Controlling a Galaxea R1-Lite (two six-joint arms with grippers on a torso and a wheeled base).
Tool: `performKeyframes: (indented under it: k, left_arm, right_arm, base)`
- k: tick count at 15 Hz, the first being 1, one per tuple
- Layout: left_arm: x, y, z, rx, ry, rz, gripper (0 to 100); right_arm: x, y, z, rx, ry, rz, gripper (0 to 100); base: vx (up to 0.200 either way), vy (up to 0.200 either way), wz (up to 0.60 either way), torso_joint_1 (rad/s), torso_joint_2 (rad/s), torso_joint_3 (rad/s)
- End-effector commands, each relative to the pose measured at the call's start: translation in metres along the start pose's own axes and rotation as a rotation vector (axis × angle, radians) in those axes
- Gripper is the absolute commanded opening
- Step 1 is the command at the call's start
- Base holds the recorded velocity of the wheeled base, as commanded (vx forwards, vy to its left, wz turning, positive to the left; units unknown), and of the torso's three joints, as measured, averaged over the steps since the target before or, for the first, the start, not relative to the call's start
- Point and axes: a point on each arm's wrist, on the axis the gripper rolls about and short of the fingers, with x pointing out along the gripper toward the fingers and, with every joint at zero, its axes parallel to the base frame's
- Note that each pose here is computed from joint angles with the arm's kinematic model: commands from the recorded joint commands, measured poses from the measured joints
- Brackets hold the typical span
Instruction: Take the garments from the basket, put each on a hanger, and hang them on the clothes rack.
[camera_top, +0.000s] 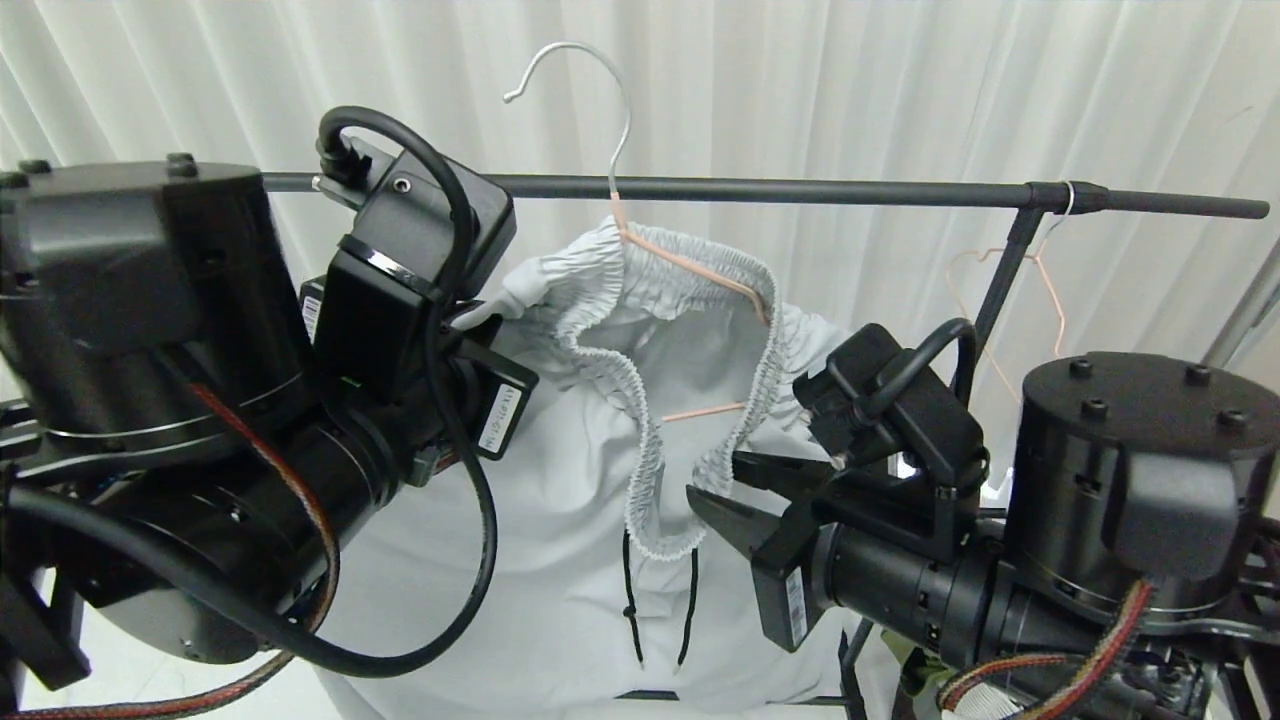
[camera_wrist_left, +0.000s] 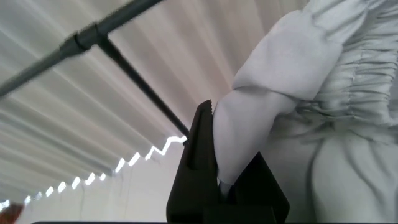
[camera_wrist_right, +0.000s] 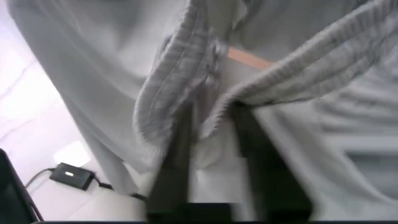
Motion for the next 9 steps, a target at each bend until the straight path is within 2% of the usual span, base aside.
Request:
performKeyframes:
  k: [1, 3, 5, 6, 9]
  left_arm:
    - [-0.003, -0.001, 0.0, 0.021, -0.023, -0.015, 0]
    - [-0.004, -0.003, -0.002, 0.056, -0.07, -0.024, 0]
    - [-0.005, -0.005, -0.007, 0.076, -0.086, -0.032, 0]
    - [-0.005, -0.008, -0.012, 0.074, -0.096, -0.044, 0]
    - [-0.008, -0.01, -0.019, 0.067, -0.136, -0.084, 0]
  right_arm:
    - [-0.01, -0.004, -0.002, -0.002, 0.003, -0.024, 100]
    - [-0.028, -0.017, -0.003, -0.028, 0.001, -0.08, 100]
    - [-0.039, -0.034, 0.002, -0.097, 0.021, -0.14, 100]
    - [-0.048, -0.046, 0.009, -0.153, 0.027, -0.176, 100]
    - [-0.045, -0.056, 0.03, -0.235, -0.004, -0.218, 100]
  base:
    - [0.0, 0.0, 0.0, 0.0, 0.0, 0.0]
    - [0.0, 0.0, 0.0, 0.0, 0.0, 0.0]
    - [0.0, 0.0, 0.0, 0.0, 0.0, 0.0]
    - [0.0, 0.0, 0.0, 0.0, 0.0, 0.0]
    - [0.0, 0.0, 0.0, 0.0, 0.0, 0.0]
